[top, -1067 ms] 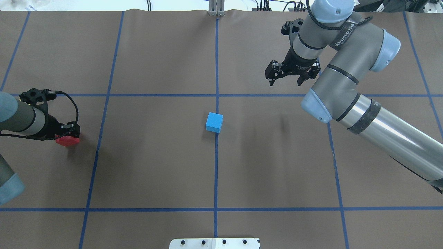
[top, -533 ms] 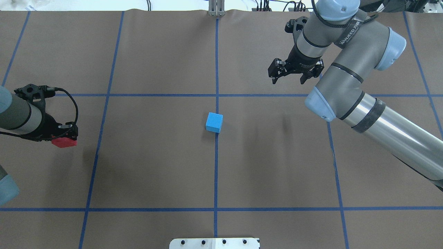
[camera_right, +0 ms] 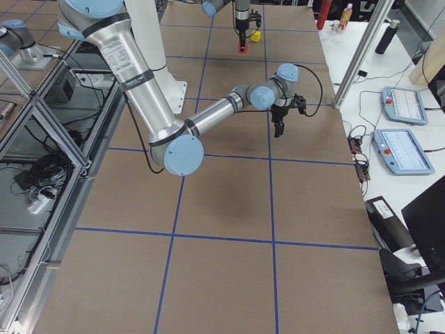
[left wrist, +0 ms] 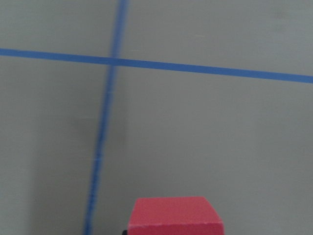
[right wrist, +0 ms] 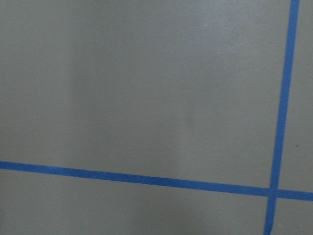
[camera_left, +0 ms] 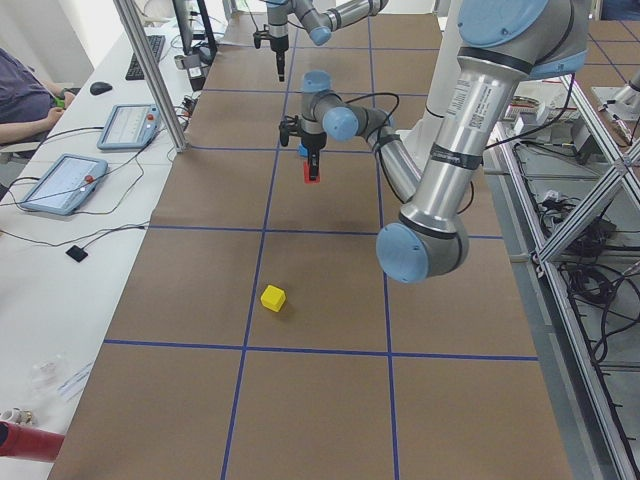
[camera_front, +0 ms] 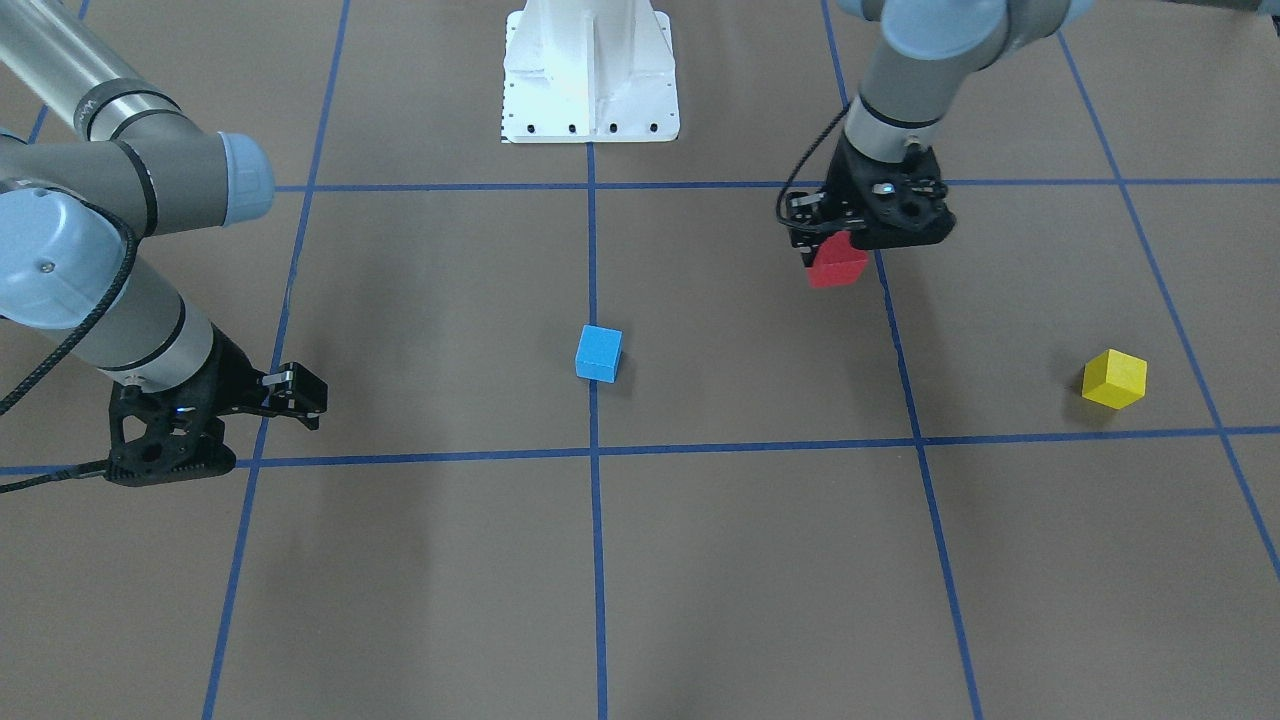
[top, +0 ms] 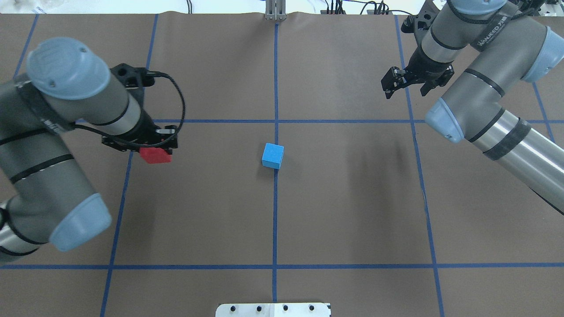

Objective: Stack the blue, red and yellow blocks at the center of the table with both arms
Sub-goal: 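Carry the red cube with the left gripper over the blue cube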

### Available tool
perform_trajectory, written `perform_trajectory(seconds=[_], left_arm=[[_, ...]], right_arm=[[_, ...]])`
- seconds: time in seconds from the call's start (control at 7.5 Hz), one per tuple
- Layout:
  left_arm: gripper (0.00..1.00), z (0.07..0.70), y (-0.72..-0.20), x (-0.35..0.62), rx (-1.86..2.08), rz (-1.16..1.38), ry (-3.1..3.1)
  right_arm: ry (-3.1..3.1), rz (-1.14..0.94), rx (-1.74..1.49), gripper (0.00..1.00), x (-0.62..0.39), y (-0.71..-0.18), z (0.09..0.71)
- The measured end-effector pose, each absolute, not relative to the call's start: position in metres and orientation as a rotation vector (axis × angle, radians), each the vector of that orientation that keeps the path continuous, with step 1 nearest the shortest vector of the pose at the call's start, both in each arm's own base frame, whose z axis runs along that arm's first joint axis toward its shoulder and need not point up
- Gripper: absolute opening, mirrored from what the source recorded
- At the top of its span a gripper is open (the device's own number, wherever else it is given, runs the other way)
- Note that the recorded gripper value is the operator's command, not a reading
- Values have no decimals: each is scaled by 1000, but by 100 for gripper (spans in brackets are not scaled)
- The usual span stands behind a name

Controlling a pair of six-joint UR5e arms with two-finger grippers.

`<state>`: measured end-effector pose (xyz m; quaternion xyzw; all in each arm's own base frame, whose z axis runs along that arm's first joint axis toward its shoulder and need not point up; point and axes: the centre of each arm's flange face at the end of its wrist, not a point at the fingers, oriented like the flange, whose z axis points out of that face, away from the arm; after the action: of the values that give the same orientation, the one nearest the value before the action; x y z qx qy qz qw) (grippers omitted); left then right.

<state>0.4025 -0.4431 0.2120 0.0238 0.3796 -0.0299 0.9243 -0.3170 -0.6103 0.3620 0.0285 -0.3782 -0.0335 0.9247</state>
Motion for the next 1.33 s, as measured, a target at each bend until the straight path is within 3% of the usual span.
perform_trajectory(seconds=[0.4, 0.8, 1.33], left_arm=[[0, 112, -444, 519, 100, 71, 765], [0, 118, -457, 584, 179, 144, 793], [0, 124, -461, 594, 254, 298, 788]], right_arm=[[-741, -25, 41, 99, -262, -624, 401], [-729, -30, 36, 99, -223, -625, 434], [-746, -37, 22, 99, -218, -623, 441]])
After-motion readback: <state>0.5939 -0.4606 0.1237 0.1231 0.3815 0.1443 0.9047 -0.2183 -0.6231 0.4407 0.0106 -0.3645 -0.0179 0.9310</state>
